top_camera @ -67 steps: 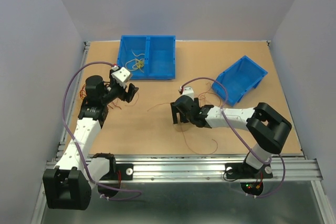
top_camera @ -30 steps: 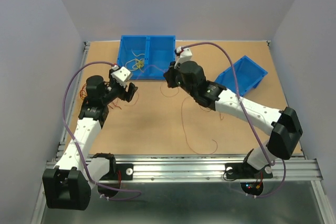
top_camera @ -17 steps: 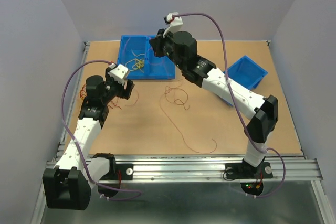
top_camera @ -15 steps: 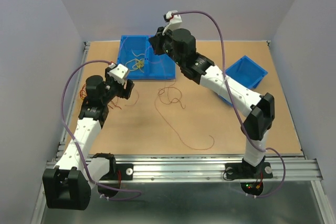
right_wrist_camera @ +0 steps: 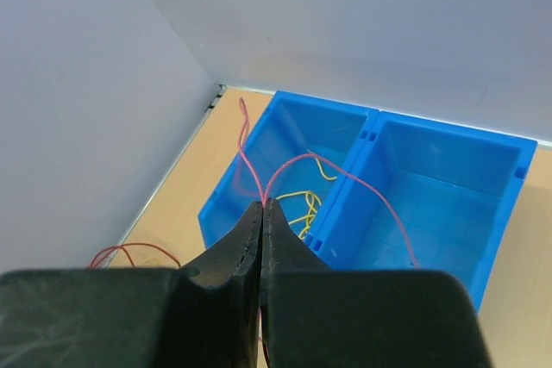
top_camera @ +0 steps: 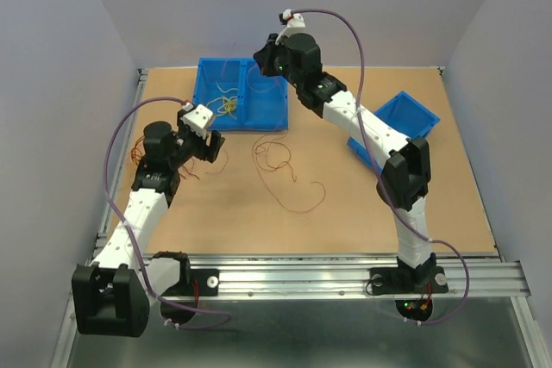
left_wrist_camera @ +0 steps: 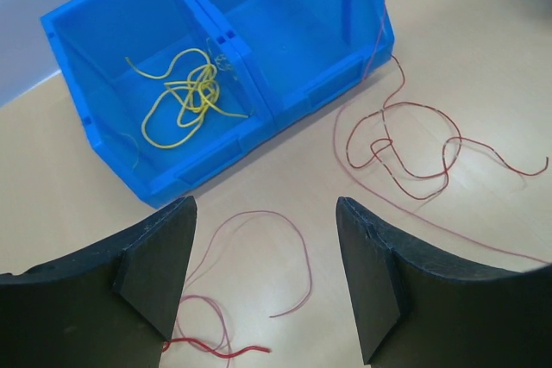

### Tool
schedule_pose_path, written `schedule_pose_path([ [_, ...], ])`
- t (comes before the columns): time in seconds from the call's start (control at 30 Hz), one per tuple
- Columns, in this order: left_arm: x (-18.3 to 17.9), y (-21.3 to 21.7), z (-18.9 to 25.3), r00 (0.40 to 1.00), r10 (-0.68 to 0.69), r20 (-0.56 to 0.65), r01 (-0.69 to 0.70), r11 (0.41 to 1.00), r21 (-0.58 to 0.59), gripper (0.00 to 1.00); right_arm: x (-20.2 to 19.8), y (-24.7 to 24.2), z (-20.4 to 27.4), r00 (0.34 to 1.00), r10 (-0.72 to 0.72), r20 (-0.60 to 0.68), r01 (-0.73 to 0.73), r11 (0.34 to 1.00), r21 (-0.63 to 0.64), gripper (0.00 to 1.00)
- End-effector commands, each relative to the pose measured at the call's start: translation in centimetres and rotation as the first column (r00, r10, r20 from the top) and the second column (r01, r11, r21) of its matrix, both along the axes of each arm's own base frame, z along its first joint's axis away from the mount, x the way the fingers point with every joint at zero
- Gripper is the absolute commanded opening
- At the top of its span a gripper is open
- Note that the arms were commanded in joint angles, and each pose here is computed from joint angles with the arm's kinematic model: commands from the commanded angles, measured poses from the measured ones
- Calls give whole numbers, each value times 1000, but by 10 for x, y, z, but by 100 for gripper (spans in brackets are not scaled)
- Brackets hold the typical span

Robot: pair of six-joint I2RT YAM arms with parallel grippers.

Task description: Untangle the cables

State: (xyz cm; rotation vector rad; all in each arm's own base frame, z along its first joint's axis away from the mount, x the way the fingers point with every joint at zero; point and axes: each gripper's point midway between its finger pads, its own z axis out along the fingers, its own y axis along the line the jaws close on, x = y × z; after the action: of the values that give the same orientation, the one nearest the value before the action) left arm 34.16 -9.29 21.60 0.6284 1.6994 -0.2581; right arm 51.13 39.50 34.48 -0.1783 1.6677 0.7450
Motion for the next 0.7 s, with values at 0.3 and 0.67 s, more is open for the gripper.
schedule_pose_path([
  [0.3, 23, -15, -6, 998, -50, -34, 48, 998, -48, 76, 24, -11, -37, 997, -70, -45, 70, 998, -3, 1],
  [0.67, 28, 9, 3, 994, 107, 21, -106, 993, -43, 76, 66, -49, -143, 946, -247, -212, 222, 966, -135, 1],
])
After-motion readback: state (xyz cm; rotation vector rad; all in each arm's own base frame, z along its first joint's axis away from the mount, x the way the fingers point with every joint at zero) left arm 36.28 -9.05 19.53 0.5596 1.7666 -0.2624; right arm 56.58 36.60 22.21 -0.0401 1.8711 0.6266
